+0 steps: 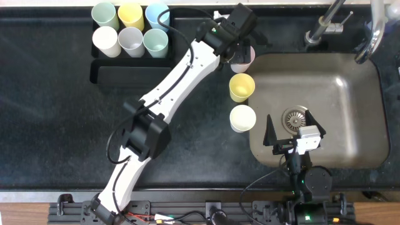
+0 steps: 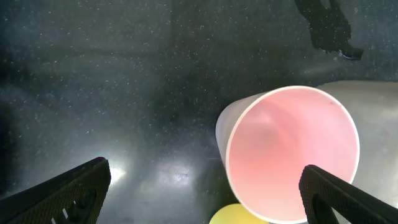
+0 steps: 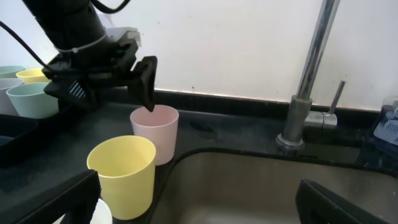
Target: Store Cups
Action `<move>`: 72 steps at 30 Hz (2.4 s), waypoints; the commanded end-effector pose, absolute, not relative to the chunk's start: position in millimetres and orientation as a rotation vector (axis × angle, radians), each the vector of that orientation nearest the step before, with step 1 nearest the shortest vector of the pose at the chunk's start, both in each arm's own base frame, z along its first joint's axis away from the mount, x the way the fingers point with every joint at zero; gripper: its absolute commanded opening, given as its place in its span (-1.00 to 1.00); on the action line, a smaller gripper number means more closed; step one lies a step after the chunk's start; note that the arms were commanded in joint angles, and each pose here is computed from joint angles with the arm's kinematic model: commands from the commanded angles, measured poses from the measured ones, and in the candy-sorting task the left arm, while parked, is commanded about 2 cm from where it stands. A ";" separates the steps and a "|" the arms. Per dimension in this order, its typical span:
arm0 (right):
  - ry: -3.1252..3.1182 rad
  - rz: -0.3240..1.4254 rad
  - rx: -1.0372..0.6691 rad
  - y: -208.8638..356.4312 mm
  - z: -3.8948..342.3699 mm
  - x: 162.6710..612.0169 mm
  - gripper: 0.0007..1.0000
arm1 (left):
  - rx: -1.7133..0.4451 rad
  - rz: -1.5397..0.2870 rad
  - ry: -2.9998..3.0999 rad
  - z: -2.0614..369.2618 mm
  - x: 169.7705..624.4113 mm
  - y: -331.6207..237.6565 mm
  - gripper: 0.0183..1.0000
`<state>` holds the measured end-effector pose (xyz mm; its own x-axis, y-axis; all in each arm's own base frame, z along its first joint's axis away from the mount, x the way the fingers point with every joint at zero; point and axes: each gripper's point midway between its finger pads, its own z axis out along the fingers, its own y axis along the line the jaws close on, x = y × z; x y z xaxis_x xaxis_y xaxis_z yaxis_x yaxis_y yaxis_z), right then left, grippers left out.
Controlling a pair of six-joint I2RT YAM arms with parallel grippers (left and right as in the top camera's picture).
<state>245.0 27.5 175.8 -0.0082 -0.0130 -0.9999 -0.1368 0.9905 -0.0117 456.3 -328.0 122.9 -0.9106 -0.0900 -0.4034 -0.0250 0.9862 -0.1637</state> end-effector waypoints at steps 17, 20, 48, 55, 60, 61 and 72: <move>1.575 0.090 -0.109 25.4 172.9 245.4 0.99 | -0.051 -0.193 2.709 96.4 466.1 -337.6 0.65; 1.576 0.090 -0.109 25.4 172.7 245.4 0.99 | -0.051 -0.194 2.710 96.2 466.0 -337.7 0.54; 1.575 0.090 -0.109 25.4 172.9 245.4 0.99 | 0.004 -0.269 2.745 94.8 458.3 -348.9 -0.26; 1.575 0.090 -0.109 25.4 172.9 245.4 0.99 | 0.004 -0.268 2.746 94.6 458.0 -348.8 -0.88; 1.576 0.090 -0.109 25.4 172.7 245.4 0.99 | 0.005 -0.283 2.741 101.0 457.0 -349.4 -0.97; 1.575 0.090 -0.109 25.4 172.9 245.4 0.99 | 0.005 -0.290 2.732 107.8 456.7 -349.2 -0.97; 1.575 0.090 -0.109 25.4 172.9 245.3 0.99 | -0.135 -0.235 2.436 269.8 449.1 -281.5 -0.97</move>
<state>245.0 27.5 175.7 -0.0086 -0.0130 -0.9999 -0.1368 0.9905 -0.0117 451.2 -314.1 171.3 -0.8818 -0.0698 -0.4665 0.0034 0.9880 -0.1542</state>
